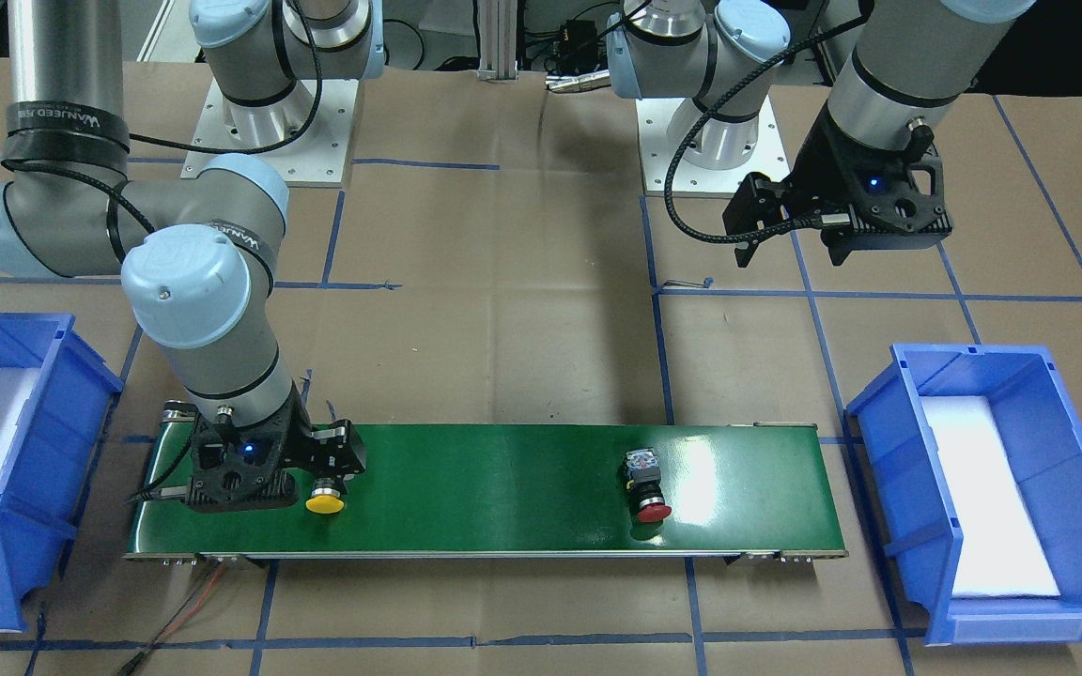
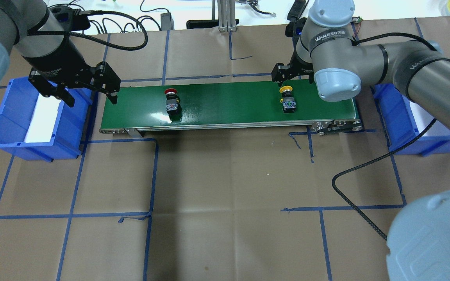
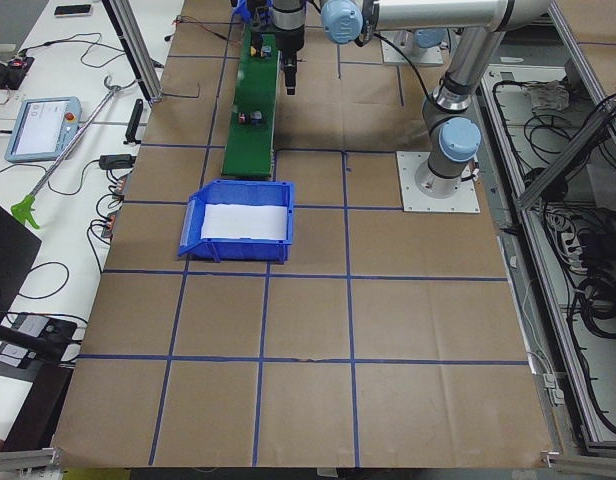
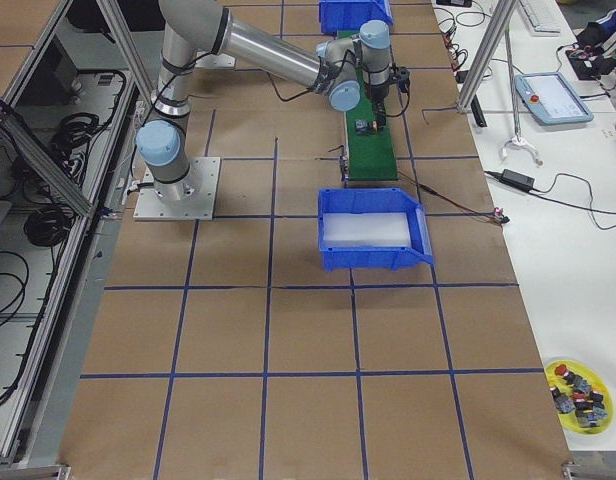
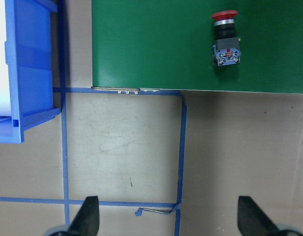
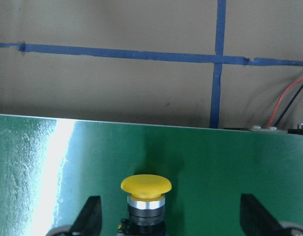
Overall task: Transport two buttons from left to right
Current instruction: 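Lower the right gripper onto the yellow button on the conveyor and grasp, then carry the yellow button into the empty blue bin and release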
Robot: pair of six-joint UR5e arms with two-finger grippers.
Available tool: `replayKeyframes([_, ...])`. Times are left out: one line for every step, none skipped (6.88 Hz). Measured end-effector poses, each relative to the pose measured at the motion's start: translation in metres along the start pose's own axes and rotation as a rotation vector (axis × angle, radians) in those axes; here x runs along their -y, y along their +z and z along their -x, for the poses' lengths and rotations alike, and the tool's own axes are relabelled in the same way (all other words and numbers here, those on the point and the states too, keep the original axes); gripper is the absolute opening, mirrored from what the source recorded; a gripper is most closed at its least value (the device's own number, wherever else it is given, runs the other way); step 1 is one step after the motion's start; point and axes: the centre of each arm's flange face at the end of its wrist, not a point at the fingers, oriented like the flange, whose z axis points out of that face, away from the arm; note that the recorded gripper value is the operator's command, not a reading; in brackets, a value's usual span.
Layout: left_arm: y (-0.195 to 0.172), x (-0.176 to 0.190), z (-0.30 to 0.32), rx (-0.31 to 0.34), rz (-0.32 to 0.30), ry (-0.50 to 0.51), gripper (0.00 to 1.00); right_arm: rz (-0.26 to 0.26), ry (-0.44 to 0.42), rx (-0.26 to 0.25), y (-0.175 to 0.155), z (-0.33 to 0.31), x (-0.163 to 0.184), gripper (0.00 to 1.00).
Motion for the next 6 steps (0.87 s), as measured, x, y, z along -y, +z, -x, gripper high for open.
replayKeyframes([0.000,0.000,-0.001,0.000,-0.002,0.002,1.00,0.029,-0.001,-0.001,0.015,0.000,-0.002,0.99])
replayKeyframes([0.001,0.000,-0.002,0.000,-0.003,0.002,1.00,0.053,-0.002,-0.002,0.027,-0.001,-0.005,0.37])
replayKeyframes([0.002,0.000,-0.002,0.000,-0.002,0.003,1.00,0.073,-0.002,-0.003,0.034,-0.001,-0.007,0.06])
replayKeyframes([0.002,0.000,-0.002,0.000,-0.002,0.003,1.00,0.115,-0.004,-0.002,0.038,-0.001,-0.011,0.04])
replayKeyframes([0.002,0.000,-0.002,0.000,-0.002,0.003,1.00,0.165,-0.008,0.000,0.038,-0.003,-0.013,0.03])
replayKeyframes([0.002,0.000,-0.002,0.000,-0.003,0.003,1.00,0.184,-0.017,0.000,0.034,-0.007,-0.012,0.03])
